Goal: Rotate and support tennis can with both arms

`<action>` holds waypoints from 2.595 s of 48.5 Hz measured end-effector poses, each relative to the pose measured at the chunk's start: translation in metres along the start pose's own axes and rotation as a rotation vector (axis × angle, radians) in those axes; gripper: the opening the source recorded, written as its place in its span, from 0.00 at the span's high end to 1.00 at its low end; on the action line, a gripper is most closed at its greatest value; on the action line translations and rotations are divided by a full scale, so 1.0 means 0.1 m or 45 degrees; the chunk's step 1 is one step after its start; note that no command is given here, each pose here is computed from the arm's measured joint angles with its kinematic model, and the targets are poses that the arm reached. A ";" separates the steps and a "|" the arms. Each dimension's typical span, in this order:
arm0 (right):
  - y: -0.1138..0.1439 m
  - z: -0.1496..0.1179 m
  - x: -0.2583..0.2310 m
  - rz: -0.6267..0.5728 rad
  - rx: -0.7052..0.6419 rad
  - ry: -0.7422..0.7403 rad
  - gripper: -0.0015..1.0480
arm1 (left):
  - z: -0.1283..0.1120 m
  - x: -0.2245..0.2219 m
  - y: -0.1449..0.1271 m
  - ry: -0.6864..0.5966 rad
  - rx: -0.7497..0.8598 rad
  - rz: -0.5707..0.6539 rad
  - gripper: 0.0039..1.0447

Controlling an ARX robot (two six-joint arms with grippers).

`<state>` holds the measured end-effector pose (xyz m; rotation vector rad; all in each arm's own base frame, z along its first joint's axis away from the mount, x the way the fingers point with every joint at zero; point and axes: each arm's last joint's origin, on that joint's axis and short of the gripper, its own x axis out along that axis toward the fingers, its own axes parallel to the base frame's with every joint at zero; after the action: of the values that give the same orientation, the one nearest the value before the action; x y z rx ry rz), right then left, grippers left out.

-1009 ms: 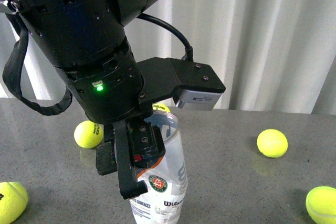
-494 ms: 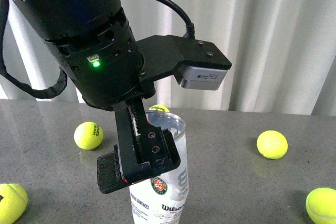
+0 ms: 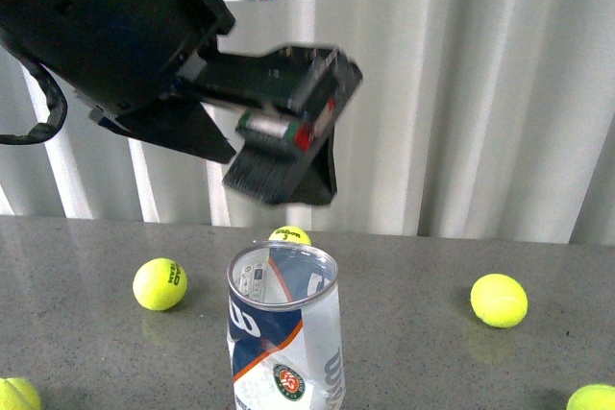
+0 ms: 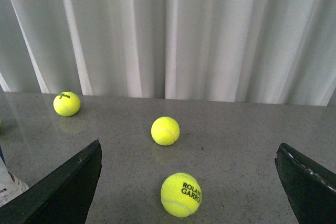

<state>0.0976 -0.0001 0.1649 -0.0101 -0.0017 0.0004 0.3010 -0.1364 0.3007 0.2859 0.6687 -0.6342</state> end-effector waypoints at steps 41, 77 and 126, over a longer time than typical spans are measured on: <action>0.00 0.00 0.00 0.000 0.000 0.000 0.07 | -1.48 -0.46 0.15 -0.841 -0.374 0.783 0.97; 0.00 0.00 0.00 0.000 0.000 0.000 0.07 | -2.34 -0.79 -0.03 -0.845 -0.376 0.804 0.97; 0.00 0.00 0.00 0.000 0.000 0.000 0.07 | -2.49 -0.96 -0.21 -0.889 -0.358 0.809 0.97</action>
<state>0.0976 -0.0001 0.1649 -0.0101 -0.0017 0.0000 0.1084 -0.0002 0.1748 -0.0052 -0.0284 -0.0020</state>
